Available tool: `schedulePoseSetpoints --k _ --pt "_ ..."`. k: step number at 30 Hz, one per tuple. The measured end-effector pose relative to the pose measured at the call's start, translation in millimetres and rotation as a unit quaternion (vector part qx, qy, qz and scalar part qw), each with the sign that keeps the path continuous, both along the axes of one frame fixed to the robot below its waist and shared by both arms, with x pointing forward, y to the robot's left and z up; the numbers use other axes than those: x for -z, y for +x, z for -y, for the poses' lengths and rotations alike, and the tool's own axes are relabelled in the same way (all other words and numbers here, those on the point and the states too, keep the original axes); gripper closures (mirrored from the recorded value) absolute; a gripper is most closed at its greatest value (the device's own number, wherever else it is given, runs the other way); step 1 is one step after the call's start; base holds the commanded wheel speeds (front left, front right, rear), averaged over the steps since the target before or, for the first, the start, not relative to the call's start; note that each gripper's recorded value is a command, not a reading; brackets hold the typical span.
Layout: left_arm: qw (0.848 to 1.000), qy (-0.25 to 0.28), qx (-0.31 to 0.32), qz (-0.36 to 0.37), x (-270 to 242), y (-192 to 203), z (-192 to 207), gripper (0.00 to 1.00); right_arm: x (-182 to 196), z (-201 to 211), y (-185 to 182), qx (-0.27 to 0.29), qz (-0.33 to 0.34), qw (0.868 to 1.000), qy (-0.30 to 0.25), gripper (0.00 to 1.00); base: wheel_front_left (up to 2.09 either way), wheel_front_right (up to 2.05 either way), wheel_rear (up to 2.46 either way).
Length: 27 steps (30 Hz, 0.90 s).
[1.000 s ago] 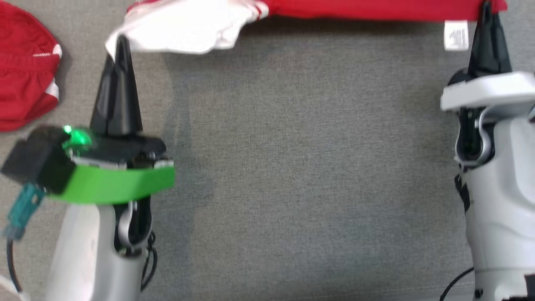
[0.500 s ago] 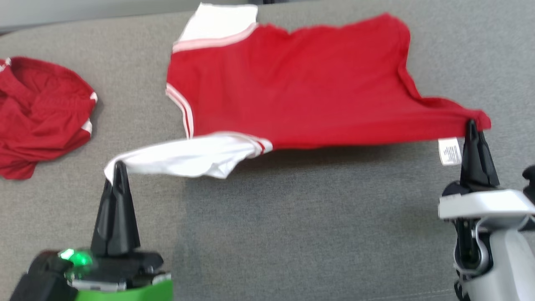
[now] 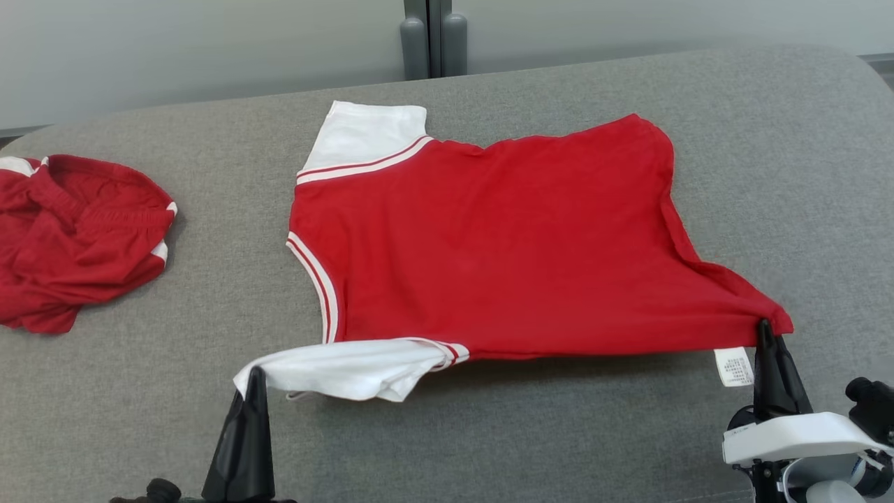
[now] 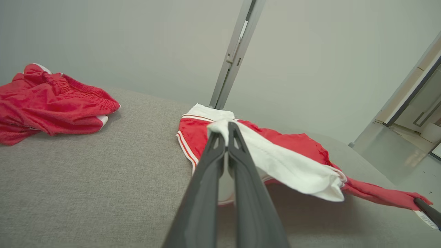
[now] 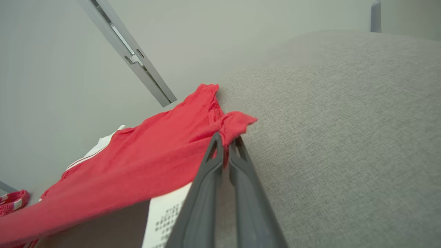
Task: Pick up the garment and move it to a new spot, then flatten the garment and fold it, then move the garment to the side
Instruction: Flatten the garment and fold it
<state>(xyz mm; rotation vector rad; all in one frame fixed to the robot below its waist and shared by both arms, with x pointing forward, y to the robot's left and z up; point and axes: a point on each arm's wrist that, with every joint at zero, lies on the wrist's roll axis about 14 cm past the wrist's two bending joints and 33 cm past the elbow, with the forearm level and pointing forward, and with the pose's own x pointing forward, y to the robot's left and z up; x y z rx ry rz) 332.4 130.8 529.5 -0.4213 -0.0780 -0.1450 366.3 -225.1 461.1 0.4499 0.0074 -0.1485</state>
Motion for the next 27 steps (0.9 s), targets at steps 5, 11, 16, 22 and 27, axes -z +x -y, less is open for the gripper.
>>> schedulePoseSetpoints --k 5,11,16,22,27 --pt "0.999 -0.003 0.016 -0.042 28 6 8 1.00 22 -3 5 -0.002 -0.035 0.999 0.008 1.00 0.00 0.00 0.00" --pt "0.998 0.003 0.026 -0.058 42 20 11 1.00 30 -6 15 -0.006 -0.046 0.999 0.011 1.00 0.00 0.00 0.00" --pt "0.999 0.019 0.040 -0.031 35 48 16 1.00 27 -5 31 -0.006 -0.039 0.999 0.009 1.00 0.00 0.00 0.00" --pt "0.996 0.054 0.061 -0.026 40 91 21 1.00 23 -6 58 -0.009 -0.030 1.000 0.001 1.00 0.00 0.00 0.00" --pt "0.995 0.072 0.068 -0.032 51 123 24 1.00 25 -6 77 -0.011 -0.032 0.999 -0.005 1.00 0.00 0.00 0.00"
